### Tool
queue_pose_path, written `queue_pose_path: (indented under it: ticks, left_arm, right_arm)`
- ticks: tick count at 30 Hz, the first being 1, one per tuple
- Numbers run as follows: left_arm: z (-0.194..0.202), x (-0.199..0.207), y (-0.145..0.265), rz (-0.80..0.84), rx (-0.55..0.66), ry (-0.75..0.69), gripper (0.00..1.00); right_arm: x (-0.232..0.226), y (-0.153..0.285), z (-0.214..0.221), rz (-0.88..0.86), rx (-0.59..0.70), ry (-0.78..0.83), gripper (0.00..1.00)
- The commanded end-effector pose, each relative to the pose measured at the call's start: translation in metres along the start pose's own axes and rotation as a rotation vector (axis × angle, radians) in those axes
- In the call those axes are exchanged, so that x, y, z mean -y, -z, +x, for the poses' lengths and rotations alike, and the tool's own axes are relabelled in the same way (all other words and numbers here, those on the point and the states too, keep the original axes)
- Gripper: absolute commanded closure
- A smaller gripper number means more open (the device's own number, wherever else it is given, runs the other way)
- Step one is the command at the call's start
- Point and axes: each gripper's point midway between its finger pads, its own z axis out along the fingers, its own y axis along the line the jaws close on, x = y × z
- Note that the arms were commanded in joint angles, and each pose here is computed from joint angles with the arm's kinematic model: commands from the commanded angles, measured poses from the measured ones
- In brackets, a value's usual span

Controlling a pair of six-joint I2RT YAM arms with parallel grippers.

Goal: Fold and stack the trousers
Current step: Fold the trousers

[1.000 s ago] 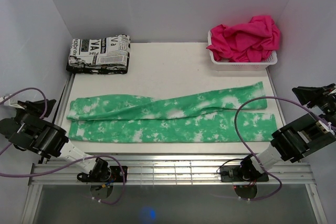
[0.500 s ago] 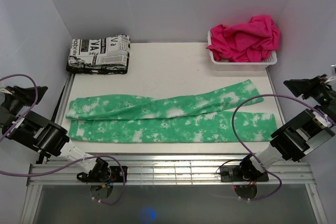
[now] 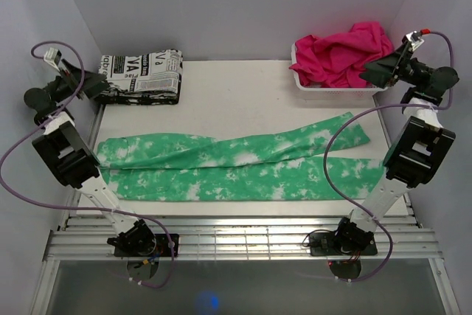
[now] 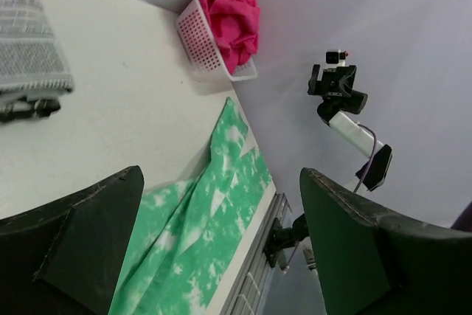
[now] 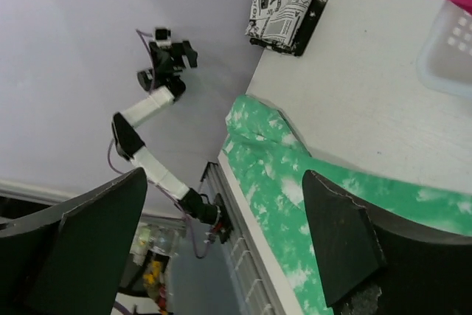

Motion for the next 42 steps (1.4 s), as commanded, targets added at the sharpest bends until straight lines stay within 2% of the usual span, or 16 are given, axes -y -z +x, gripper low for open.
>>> queue_pose_path:
  ticks: [1,5,8,9,10,16,20,23,24,25,26,30,33,35,39,42]
  left_arm:
    - [0.013,0.035,0.007,-0.132,-0.296,-0.365,0.02]
    - [0.011,0.038,-0.003,-0.105,-0.319,-0.347,0.02]
    - [-0.008,0.054,-0.02,-0.1,-0.326,-0.466,0.02]
    - [-0.009,0.062,-0.03,-0.075,-0.349,-0.49,0.02]
    - [-0.01,0.066,-0.036,-0.06,-0.361,-0.522,0.02]
    - [0.026,0.076,-0.062,0.002,-0.423,-0.45,0.02]
    - [0.034,0.136,-0.065,0.089,-0.304,-0.553,0.02]
    - [0.016,0.166,-0.066,0.113,-0.274,-0.344,0.02]
    - [0.006,0.168,-0.07,0.111,-0.266,-0.171,0.02]
    - [-0.001,0.17,-0.076,0.135,-0.263,-0.243,0.02]
    - [-0.003,0.16,-0.086,0.113,-0.288,0.096,0.02]
    - [0.017,0.123,-0.125,0.159,-0.357,0.1,0.02]
    - [0.028,0.078,-0.115,0.187,-0.405,0.115,0.02]
    - [0.023,0.055,-0.107,0.122,-0.321,0.223,0.02]
    - [0.035,-0.003,-0.095,-0.008,-0.211,0.452,0.02]
    - [0.024,0.005,-0.106,-0.016,-0.208,0.435,0.02]
  right_arm:
    - [-0.047,-0.016,0.005,-0.022,-0.074,0.463,0.1]
    - [-0.027,-0.03,-0.038,0.001,0.075,0.133,0.1]
    - [-0.042,-0.039,-0.059,0.024,0.164,0.362,0.1]
    - [-0.021,-0.043,-0.059,0.113,0.172,0.176,0.1]
    - [-0.026,-0.043,-0.078,0.182,0.181,0.404,0.1]
    - [-0.005,-0.058,-0.056,0.423,0.076,0.598,0.1]
    - [0.011,-0.051,-0.034,0.542,0.005,0.725,0.1]
    - [0.02,-0.043,-0.018,0.582,-0.028,0.73,0.1]
    - [0.023,-0.041,-0.014,0.593,-0.042,0.748,0.1]
    - [0.018,-0.042,-0.011,0.597,-0.057,0.775,0.1]
    - [0.022,-0.037,-0.007,0.643,-0.077,0.78,0.1]
    - [0.023,-0.041,0.02,0.643,-0.235,0.885,0.1]
    - [0.032,-0.042,0.05,0.613,-0.49,0.988,0.1]
    - [0.049,-0.039,0.057,0.601,-0.638,1.054,0.1]
    - [0.061,-0.04,0.074,0.554,-0.721,1.008,0.1]
    - [0.063,-0.045,0.078,0.572,-0.706,1.001,0.1]
